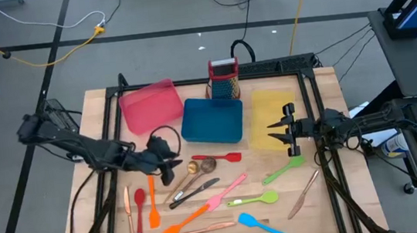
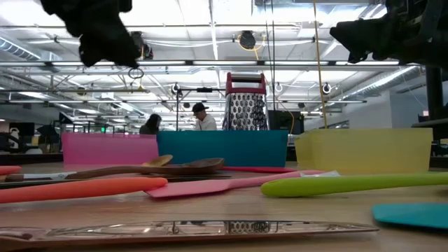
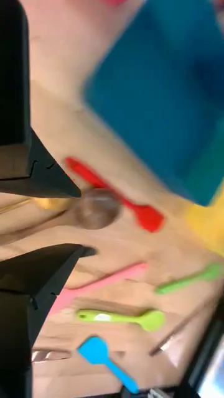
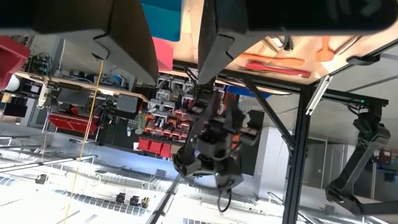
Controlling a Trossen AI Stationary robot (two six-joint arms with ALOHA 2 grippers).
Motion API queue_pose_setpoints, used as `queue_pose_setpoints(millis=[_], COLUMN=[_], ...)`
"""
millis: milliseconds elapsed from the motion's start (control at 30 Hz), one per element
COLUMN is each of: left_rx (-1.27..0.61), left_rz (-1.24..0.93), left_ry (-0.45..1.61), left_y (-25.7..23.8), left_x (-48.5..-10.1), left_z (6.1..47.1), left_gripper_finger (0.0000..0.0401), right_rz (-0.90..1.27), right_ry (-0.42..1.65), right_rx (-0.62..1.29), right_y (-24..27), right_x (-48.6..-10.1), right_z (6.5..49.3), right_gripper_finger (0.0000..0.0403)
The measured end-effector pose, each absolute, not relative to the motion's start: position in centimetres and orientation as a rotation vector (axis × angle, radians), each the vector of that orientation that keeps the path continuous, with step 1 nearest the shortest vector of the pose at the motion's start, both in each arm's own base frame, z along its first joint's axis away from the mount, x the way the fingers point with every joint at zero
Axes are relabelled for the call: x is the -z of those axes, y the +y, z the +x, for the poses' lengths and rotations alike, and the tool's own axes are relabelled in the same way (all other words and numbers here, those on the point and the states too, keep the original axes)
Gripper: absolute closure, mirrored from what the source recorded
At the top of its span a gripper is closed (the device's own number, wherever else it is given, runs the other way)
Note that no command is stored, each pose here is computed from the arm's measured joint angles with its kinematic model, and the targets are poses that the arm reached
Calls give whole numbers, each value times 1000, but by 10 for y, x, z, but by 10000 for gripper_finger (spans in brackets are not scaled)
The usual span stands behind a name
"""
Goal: Pick & Place Kitchen Items
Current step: Put the orange spatula into the blue bin
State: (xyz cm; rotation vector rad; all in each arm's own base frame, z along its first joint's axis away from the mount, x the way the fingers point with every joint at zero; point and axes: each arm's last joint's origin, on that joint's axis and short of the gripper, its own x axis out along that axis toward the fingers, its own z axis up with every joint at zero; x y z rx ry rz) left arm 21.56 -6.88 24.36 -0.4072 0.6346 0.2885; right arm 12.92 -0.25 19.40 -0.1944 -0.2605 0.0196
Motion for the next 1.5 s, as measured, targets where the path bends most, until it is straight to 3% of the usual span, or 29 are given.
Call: queue_pose_setpoints(millis=[267, 467, 900, 1300, 1500], left_rx=[-356, -456, -776, -1029, -1071], left_rz=[-794, -909, -986, -1061, -1069], left_ry=[892, 1085, 1308, 1398, 1379], left_y=[-85, -95, -98, -100, -102], left_x=[-218, -197, -169, -156, -153], left_z=[211, 207, 197, 188, 184], left_gripper_finger=[270, 270, 270, 270, 270], right_rz=[-178, -171, -184, -182, -186], right_ry=[-250, -236, -206, -163, -160], right_rx=[-22, -24, -25, -28, -28], right_y=[-3, -3, -3, -3, -3], right_x=[-193, -192, -189, -185, -184], right_z=[129, 130, 131, 132, 132], right_gripper_finger=[291, 292, 291, 293, 291])
